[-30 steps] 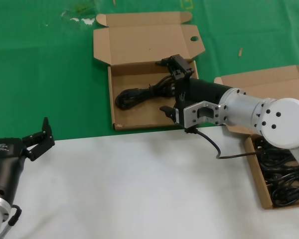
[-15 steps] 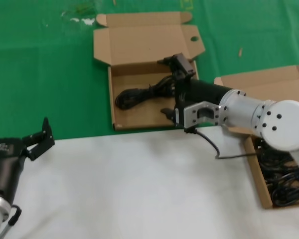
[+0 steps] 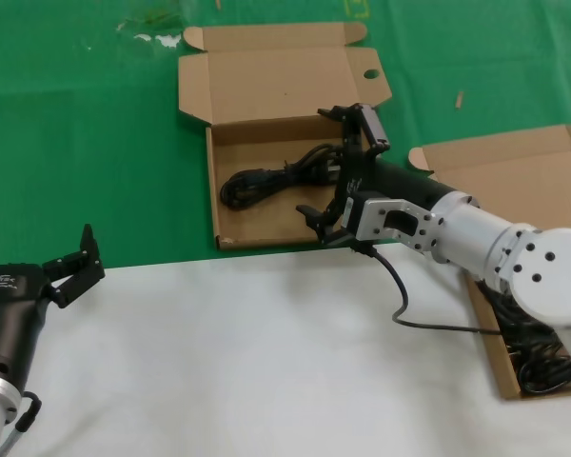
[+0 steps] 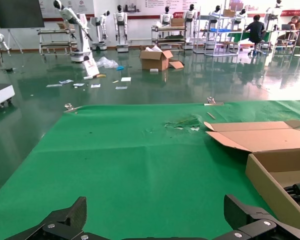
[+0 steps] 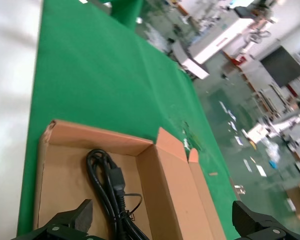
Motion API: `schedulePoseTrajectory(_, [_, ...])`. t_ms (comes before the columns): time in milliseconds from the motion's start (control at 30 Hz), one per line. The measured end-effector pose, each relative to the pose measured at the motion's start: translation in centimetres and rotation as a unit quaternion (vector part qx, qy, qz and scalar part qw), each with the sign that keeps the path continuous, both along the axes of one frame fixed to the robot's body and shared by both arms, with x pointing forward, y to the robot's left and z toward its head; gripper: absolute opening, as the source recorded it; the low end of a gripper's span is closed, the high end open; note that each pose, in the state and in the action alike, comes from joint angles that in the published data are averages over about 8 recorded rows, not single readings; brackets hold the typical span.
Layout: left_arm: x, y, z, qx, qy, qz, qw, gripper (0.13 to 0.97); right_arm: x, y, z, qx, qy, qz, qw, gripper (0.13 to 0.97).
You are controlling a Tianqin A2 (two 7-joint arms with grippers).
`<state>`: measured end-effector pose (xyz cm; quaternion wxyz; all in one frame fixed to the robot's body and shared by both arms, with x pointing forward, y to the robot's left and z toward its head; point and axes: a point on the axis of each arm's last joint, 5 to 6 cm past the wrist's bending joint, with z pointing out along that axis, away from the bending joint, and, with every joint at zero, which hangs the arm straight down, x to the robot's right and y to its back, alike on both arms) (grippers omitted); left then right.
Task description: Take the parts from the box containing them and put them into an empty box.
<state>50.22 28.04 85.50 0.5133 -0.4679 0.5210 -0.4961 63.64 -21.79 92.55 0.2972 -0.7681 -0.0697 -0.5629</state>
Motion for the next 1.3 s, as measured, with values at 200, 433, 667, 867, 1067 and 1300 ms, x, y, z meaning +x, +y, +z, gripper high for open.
schedulePoseTrajectory(200, [0.00,0.00,0.00,0.000,0.000,0.000,1.0000,0.966,-1.0,-0.2,-0.8,0.060,0.009,-0.021,0.998,0.966])
schedulePoseTrajectory(433, [0.00,0.00,0.00,0.000,0.000,0.000,1.0000,0.966,-2.3,-0.6,-1.8,0.129,0.021,-0.048,0.990,0.966])
schedulePoseTrajectory(667, [0.00,0.00,0.00,0.000,0.000,0.000,1.0000,0.966,-3.7,-1.2,-2.6,0.196,0.033,-0.077,0.977,0.966])
schedulePoseTrajectory(867, [0.00,0.00,0.00,0.000,0.000,0.000,1.0000,0.966,-4.8,-1.7,-3.4,0.251,0.042,-0.103,0.962,0.966])
schedulePoseTrajectory(1067, [0.00,0.00,0.00,0.000,0.000,0.000,1.0000,0.966,-6.1,-2.4,-4.1,0.305,0.050,-0.130,0.942,0.966])
schedulePoseTrajectory(1300, [0.00,0.00,0.00,0.000,0.000,0.000,1.0000,0.966,-7.6,-3.2,-4.8,0.363,0.059,-0.163,0.915,0.966])
